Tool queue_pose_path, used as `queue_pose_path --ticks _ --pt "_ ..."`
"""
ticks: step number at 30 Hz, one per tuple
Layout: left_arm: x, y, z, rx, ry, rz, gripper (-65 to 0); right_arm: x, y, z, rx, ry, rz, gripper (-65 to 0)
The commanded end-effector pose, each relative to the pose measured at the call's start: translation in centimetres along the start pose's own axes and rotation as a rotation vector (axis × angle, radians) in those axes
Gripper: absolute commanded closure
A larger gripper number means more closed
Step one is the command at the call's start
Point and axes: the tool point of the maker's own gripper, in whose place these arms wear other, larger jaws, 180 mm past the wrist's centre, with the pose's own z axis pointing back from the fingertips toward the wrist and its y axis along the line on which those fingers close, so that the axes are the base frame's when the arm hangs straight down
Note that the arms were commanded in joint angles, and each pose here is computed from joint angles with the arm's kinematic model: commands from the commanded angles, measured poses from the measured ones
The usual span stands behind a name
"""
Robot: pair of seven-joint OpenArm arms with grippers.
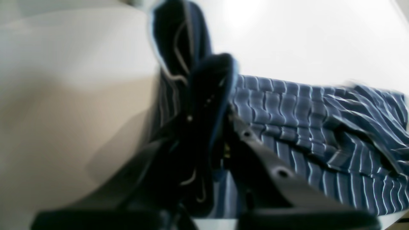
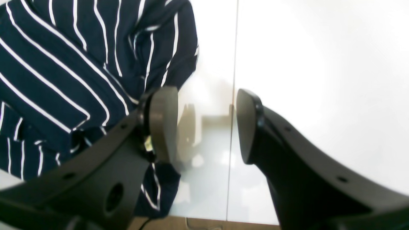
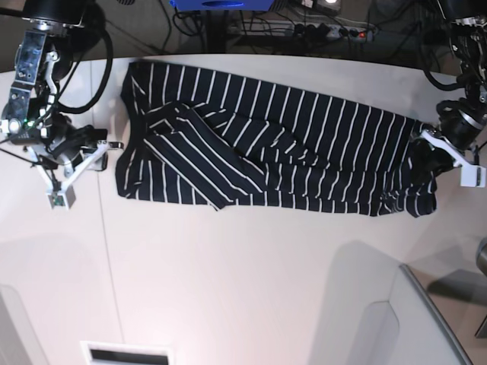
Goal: Layout the t-shirt on the table in an organized manner, then fold the t-shirt properly
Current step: 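Regrasp the strip end with the left gripper and fold it inward, then move the left gripper over the shirt and press the folded layers flat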
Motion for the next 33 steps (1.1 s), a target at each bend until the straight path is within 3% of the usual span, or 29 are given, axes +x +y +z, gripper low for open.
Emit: queue_pose_path --ticks 1,7,11,22,33 --pt "2.1 -1.4 -0.3 -0.031 -0.057 -0.037 0.0 1.5 -0.3 0.4 -0.006 -0.048 0.010 -28.5" --pt "-1.8 -8.6 -4.5 -0.083 0.049 -0.089 0.0 1.6 -0.3 0.4 -0.006 -0.050 0.010 -28.5" --pt "-4.5 -11.7 -6.4 -0.109 0.128 -0.186 0.0 1.4 -0.5 0.5 -0.010 -0.047 0.009 -28.5" --pt "-7.9 -13.4 -8.9 -0.097 0.235 -0.275 0.0 1.4 -0.5 0.5 -0.010 -0.047 0.009 -28.5" --pt "-7.3 -14.1 -9.7 -0.115 0.227 -0.287 0.0 1.6 -0.5 0.5 -0.010 -0.050 0.009 -28.5"
